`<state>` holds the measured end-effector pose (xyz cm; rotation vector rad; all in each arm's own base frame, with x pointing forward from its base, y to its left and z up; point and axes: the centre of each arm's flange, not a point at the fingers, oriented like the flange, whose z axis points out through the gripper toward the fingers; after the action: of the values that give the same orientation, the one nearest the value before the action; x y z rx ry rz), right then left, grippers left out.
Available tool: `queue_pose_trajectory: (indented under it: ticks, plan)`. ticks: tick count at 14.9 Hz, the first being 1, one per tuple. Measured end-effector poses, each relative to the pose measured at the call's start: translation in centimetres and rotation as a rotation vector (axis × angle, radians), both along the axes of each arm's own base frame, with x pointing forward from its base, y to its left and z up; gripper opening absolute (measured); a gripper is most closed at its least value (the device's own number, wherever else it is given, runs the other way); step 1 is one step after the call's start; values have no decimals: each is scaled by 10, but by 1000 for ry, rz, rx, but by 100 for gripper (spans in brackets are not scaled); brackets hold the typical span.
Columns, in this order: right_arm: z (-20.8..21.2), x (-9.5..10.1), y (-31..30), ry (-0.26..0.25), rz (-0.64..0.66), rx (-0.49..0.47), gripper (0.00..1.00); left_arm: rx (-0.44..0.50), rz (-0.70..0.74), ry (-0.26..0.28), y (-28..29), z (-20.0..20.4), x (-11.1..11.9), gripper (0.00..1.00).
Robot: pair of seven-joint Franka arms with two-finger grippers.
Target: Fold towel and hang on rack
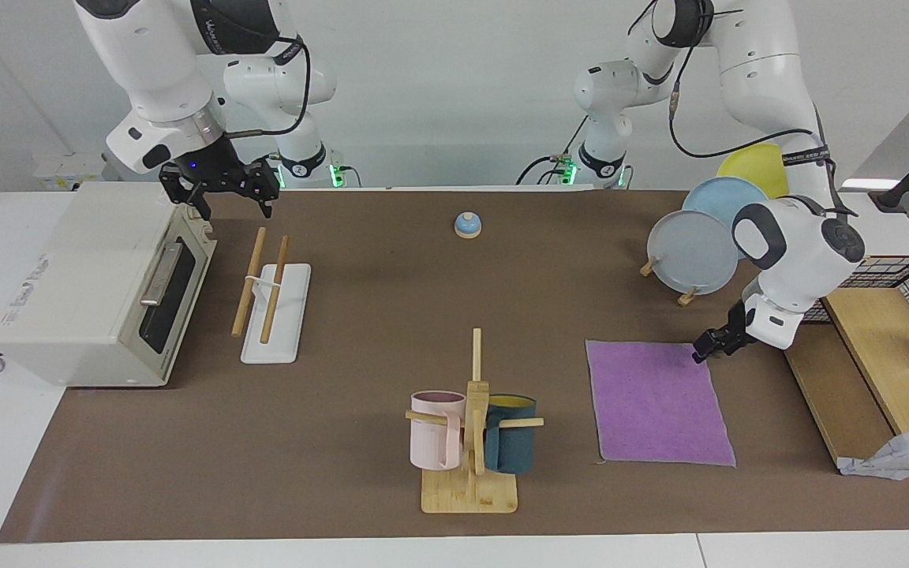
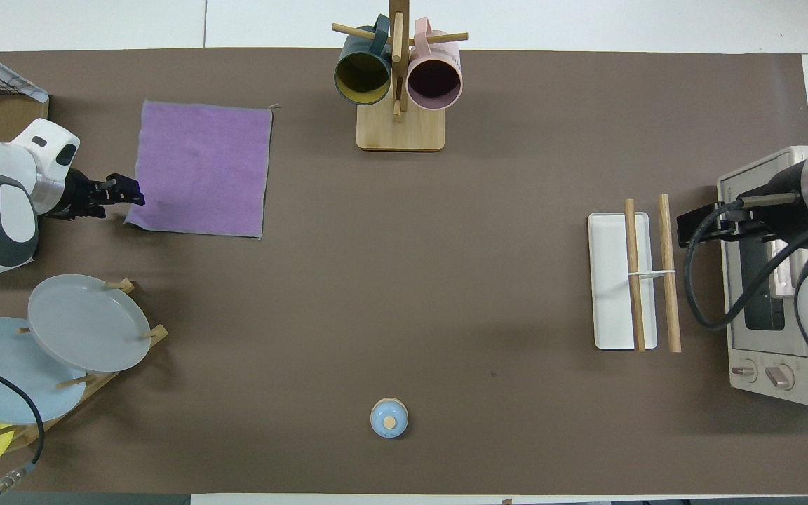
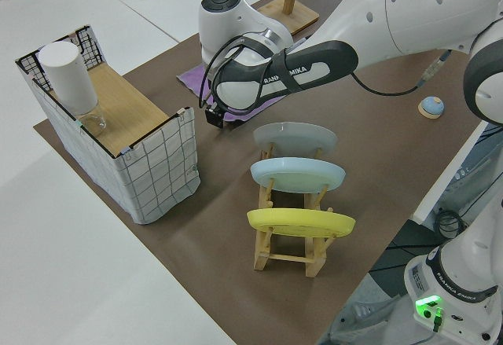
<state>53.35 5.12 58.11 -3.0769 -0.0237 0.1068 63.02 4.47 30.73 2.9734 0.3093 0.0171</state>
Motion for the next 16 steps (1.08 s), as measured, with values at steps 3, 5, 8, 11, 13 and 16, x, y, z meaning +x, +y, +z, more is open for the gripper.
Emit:
queue_pose_trajectory:
  ticks: [3, 5, 8, 11, 13, 16]
  plan:
    - [-13, 2, 5, -14, -13, 56, 100, -24, 17, 15, -2, -7, -3, 63]
    - [-22, 2, 13, -6, -59, 158, 100, -27, 20, 22, -2, -9, -4, 55]
    - [-44, 4, 22, 10, -202, 317, 100, -27, 24, 22, 0, -8, -5, 41]
    - [-55, 4, 32, 67, -378, 419, 100, -27, 24, 23, 0, -8, -5, 26]
    - [-57, 3, 35, 100, -447, 457, 100, -28, 23, 25, 0, -8, -5, 22]
    - [-60, 3, 40, 167, -576, 529, 100, -31, 19, 31, -3, -9, -5, 3]
